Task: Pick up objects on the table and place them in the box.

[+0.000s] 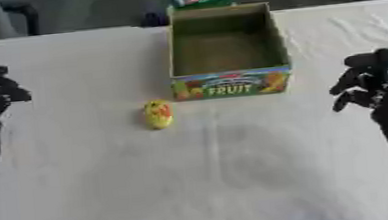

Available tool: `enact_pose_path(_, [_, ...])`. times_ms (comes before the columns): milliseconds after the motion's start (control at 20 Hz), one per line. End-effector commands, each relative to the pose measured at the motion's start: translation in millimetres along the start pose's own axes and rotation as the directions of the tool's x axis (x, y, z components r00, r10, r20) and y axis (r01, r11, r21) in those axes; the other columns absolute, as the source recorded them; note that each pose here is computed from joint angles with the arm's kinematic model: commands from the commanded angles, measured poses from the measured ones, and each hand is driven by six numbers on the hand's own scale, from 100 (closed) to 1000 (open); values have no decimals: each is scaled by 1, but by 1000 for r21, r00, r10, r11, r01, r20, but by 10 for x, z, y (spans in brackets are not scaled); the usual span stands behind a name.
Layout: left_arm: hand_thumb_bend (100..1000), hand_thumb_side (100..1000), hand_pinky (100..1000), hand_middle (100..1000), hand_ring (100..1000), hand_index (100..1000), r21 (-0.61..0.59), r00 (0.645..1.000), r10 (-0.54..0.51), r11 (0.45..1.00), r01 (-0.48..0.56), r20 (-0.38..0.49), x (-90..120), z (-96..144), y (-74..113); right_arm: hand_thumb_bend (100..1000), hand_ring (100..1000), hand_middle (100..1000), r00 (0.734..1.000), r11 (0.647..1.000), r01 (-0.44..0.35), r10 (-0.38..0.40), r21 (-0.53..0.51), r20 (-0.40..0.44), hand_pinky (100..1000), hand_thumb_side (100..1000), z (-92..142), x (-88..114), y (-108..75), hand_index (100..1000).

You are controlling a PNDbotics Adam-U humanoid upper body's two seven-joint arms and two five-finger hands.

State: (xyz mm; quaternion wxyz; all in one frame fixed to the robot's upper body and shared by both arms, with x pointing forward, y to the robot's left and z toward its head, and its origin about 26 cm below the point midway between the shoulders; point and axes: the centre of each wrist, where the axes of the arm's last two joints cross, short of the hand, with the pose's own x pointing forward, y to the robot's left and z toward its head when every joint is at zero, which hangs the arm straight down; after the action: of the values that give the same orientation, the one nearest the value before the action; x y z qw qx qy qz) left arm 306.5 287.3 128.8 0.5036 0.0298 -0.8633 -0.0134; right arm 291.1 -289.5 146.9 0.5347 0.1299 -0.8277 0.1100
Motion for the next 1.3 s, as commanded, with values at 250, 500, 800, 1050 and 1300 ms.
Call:
enact_pose_path(250, [100,715,584,495,525,685,-23,998,-35,999,36,49,126,-68,51,100,552,506,1000,1000,-20,20,6,23,417,666,-7,80,-12,685])
enact_pose_path(500, [100,684,588,500,530,689,-51,996,-59,997,63,72,184,-105,70,100,552,506,1000,1000,-21,20,6,21,417,665,-6,78,-13,685])
enact_pose_path(800, [100,584,589,505,533,694,-132,982,-138,979,155,127,323,-193,110,100,552,506,1000,1000,-21,21,6,18,417,667,-2,75,-14,685])
enact_pose_path(1050, [100,426,594,511,537,705,-259,946,-252,918,301,205,502,-310,117,100,552,506,1000,1000,-21,21,9,15,417,668,-1,73,-13,685])
enact_pose_path(1300, [100,240,591,510,534,703,-391,876,-379,789,475,300,657,-450,69,100,552,506,1000,1000,-21,21,14,13,417,667,-3,70,-8,685])
